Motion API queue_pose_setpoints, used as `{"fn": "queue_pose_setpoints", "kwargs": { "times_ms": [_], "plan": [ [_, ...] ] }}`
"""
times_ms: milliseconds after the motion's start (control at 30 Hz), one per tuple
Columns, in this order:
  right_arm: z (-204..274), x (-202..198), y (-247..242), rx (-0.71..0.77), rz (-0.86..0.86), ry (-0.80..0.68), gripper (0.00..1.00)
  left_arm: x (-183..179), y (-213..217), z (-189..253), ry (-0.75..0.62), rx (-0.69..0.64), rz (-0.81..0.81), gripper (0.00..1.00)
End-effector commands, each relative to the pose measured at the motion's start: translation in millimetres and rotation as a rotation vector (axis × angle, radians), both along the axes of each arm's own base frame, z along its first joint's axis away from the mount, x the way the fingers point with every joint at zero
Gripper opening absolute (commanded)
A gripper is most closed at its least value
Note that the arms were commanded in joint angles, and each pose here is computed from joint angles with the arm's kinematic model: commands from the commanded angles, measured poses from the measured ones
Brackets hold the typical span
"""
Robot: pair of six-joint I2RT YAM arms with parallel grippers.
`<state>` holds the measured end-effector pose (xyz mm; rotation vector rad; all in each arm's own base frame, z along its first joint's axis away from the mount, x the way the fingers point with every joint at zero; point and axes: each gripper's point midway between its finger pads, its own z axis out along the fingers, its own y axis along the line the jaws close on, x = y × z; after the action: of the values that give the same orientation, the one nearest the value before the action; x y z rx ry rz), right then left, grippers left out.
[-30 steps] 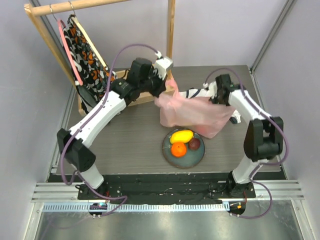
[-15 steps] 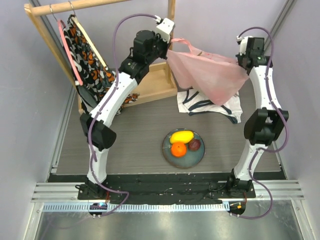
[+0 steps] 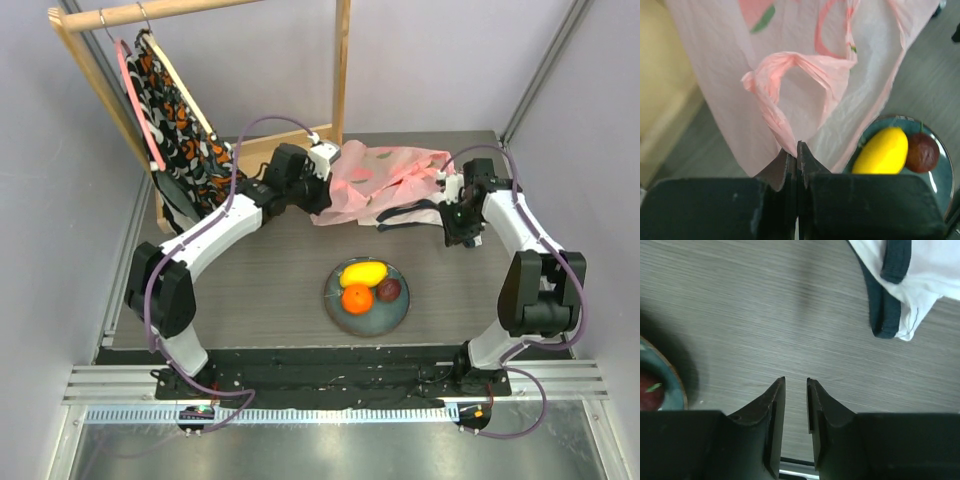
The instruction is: Take the fake fruits out of the plastic bag
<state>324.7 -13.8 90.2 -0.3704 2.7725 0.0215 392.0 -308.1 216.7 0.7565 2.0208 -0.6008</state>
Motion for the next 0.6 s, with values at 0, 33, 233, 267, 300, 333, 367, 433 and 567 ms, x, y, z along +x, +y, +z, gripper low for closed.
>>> {"fn": "queue_pose_setpoints", "kwargs": {
  "times_ms": [0, 33, 233, 267, 300, 333, 367, 433, 567],
  "plan": [
    [86.7, 34.1, 30.3, 0.102, 0.107, -0.257, 0.31, -17.5, -13.1, 25.5, 0.02, -0.092, -0.007, 0.0],
    [114.8, 43.8, 37.0, 0.124, 0.14, -0.338, 0.32, -20.7, -13.2, 35.5, 0.006, -0.107, -0.007, 0.0],
    [212.2, 73.7, 101.1, 0.24, 0.34, -0.65, 0.34, -22.9, -8.6, 65.3, -0.021, -0.139, 0.028, 0.0],
    [214.1, 76.3, 108.4, 0.238, 0.354, -0.666, 0.34, -24.0, -6.4, 71.0, -0.031, -0.144, 0.032, 0.0],
    [212.4, 77.8, 122.9, 0.224, 0.385, -0.672, 0.34, -24.5, -4.4, 73.9, -0.031, -0.146, 0.043, 0.0],
    [210.0, 81.6, 127.6, 0.208, 0.398, -0.677, 0.33, -24.9, -2.7, 79.1, -0.039, -0.152, 0.051, 0.0],
    [196.0, 87.4, 133.6, 0.196, 0.408, -0.645, 0.31, -25.8, -0.8, 82.9, -0.043, -0.156, 0.063, 0.0],
    [177.9, 91.7, 139.8, 0.184, 0.423, -0.601, 0.24, -25.9, 8.4, 103.6, -0.072, -0.18, 0.112, 0.0],
    [140.7, 103.0, 138.9, 0.152, 0.426, -0.546, 0.22, -30.6, 14.7, 129.3, -0.121, -0.209, 0.122, 0.0]
  ]
}}
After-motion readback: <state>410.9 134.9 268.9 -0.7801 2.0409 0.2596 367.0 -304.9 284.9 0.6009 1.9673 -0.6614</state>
